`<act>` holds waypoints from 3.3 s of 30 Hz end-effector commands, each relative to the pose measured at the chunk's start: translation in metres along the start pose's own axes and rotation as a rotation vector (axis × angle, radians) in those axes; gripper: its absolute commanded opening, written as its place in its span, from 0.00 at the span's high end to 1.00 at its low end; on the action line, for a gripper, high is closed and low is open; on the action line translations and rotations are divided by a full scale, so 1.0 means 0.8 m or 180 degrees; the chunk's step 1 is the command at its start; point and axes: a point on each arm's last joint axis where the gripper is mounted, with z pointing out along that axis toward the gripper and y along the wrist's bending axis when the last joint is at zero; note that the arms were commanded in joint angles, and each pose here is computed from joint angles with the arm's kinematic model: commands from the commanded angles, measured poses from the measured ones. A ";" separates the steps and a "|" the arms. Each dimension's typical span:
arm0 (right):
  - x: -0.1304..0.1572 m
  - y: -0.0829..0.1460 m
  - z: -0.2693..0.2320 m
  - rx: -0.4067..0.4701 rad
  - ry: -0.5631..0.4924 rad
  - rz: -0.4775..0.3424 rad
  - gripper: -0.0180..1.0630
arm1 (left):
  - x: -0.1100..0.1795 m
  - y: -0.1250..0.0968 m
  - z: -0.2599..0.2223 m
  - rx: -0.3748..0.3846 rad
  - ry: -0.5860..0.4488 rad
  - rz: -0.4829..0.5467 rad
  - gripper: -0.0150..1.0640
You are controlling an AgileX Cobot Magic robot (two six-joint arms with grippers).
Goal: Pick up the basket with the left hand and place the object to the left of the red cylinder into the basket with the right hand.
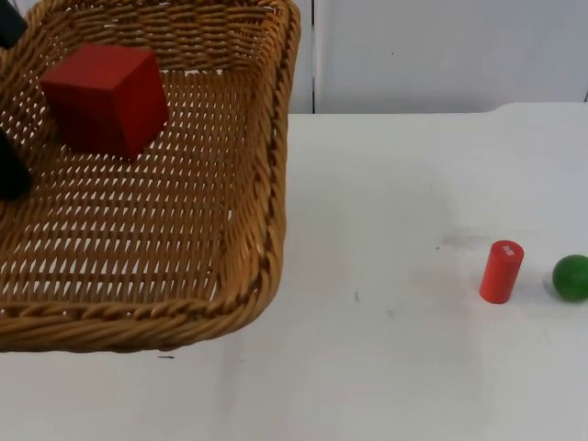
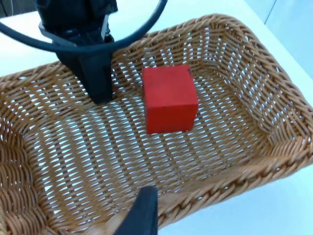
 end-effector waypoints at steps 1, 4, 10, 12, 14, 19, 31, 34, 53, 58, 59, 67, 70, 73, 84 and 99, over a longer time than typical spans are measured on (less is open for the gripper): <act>-0.001 0.000 -0.008 0.0046 -0.0086 -0.0025 0.18 | -0.001 -0.005 -0.003 0.0079 -0.0078 0.0001 0.99; -0.002 0.000 -0.009 0.0051 -0.0096 -0.0026 0.18 | -0.002 -0.005 -0.003 0.0077 -0.0092 0.0001 0.99; -0.002 0.000 -0.009 0.0054 -0.0102 -0.0026 0.18 | -0.005 -0.004 -0.003 0.0049 -0.0195 0.0023 0.99; -0.002 0.000 -0.009 0.0054 -0.0102 -0.0026 0.18 | -0.008 -0.004 -0.003 0.0034 -0.0265 0.0032 0.99; -0.002 0.000 -0.009 0.0054 -0.0102 -0.0026 0.18 | -0.010 -0.003 -0.001 0.0029 -0.0270 0.0026 0.99; -0.002 0.000 -0.009 0.0054 -0.0102 -0.0026 0.18 | -0.019 0.005 0.015 0.0018 -0.0182 0.0060 0.99; -0.001 0.000 -0.009 0.0040 -0.0078 -0.0026 0.18 | -0.049 0.034 0.070 -0.0080 -0.0079 0.0137 0.99; -0.001 0.001 -0.009 0.0037 -0.0073 -0.0026 0.18 | -0.056 0.045 0.092 -0.0091 0.0000 0.0127 0.99; 0.002 0.002 -0.009 0.0000 -0.0007 -0.0060 0.18 | -0.111 0.105 0.177 -0.0089 0.0140 -0.0005 0.99; 0.002 0.002 -0.009 -0.0002 -0.0004 -0.0060 0.18 | -0.130 0.108 0.185 -0.0055 0.0103 0.0040 0.99; 0.002 0.002 -0.009 -0.0002 -0.0004 -0.0060 0.18 | -0.133 0.109 0.188 -0.0030 0.0110 0.0057 0.99; 0.002 0.002 -0.009 -0.0012 0.0014 -0.0060 0.18 | -0.152 0.113 0.195 -0.0020 0.0070 0.0112 0.99; 0.003 0.002 -0.009 -0.0016 0.0019 -0.0060 0.18 | -0.157 0.114 0.195 -0.0038 0.0019 0.0142 0.99; 0.003 0.002 -0.009 -0.0016 0.0019 -0.0060 0.18 | -0.157 0.114 0.195 -0.0059 0.0005 0.0190 0.99; 0.003 0.003 -0.009 -0.0025 0.0035 -0.0066 0.18 | -0.156 0.123 0.213 -0.0049 0.0066 0.0192 0.99; 0.004 0.003 -0.009 -0.0041 0.0063 -0.0097 0.18 | -0.156 0.123 0.220 0.0020 0.0051 0.0093 0.99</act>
